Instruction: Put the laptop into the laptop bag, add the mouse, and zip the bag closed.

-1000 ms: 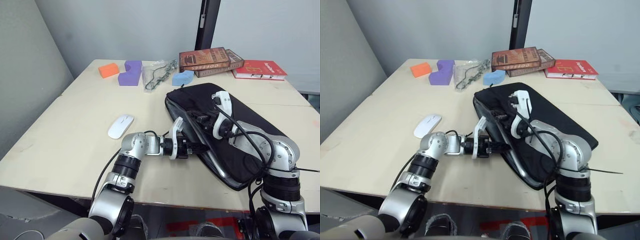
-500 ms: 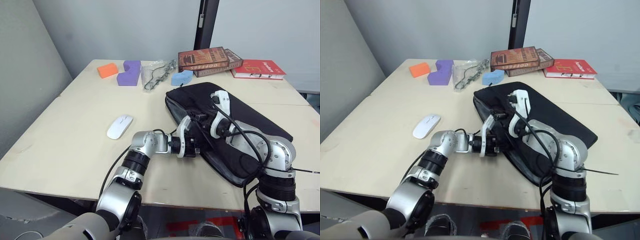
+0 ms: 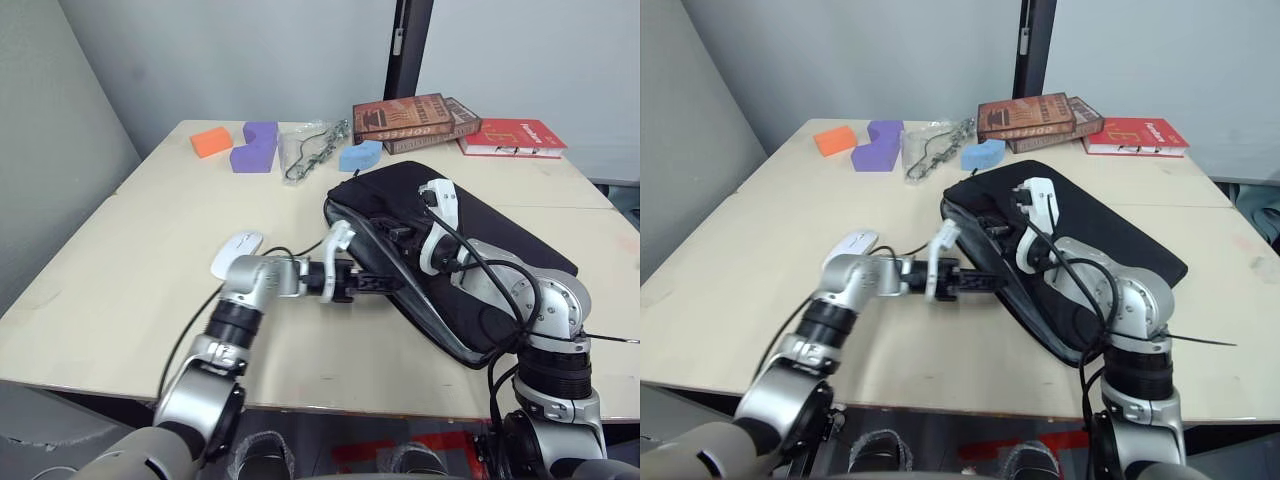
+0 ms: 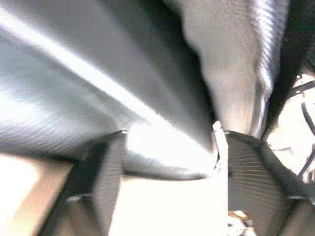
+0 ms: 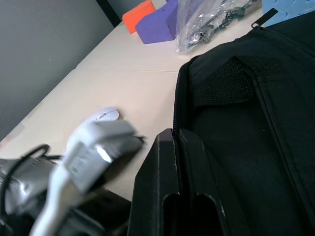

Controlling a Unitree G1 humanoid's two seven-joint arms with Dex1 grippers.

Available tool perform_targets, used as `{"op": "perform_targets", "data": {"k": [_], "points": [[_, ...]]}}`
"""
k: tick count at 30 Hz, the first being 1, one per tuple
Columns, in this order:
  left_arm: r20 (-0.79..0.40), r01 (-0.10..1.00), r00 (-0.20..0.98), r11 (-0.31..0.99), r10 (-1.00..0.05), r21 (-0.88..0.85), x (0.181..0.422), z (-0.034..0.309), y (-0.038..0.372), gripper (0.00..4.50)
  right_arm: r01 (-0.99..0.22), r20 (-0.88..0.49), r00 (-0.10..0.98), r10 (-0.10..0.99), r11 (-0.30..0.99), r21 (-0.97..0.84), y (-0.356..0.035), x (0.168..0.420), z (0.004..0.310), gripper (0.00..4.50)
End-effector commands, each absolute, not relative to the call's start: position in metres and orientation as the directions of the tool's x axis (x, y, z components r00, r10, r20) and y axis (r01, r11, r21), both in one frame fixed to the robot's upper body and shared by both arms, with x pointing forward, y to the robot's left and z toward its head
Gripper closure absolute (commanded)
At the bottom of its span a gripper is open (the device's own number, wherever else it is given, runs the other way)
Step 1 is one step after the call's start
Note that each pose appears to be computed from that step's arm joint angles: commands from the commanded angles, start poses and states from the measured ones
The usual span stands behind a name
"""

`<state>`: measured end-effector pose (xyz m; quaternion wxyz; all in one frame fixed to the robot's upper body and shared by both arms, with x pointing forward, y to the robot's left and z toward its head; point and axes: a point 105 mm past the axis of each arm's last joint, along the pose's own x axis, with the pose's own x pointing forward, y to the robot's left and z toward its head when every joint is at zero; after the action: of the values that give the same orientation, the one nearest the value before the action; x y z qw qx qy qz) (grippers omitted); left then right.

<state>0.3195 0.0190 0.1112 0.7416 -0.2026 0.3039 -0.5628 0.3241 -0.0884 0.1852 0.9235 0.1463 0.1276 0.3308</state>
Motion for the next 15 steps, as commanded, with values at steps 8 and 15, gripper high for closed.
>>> {"op": "perform_targets", "data": {"k": [8,15], "points": [[-0.196,0.859,0.41,0.449,-0.891,-0.246,0.309,0.155,0.126,0.14,-0.728,-0.174,0.612,0.771,0.636,0.255,-0.072,0.308,0.188,4.5],[-0.253,0.628,0.757,0.778,-0.602,0.029,0.33,0.179,0.252,0.14,-0.805,-0.266,0.501,0.823,0.556,0.206,-0.062,0.294,0.168,4.5]]}}
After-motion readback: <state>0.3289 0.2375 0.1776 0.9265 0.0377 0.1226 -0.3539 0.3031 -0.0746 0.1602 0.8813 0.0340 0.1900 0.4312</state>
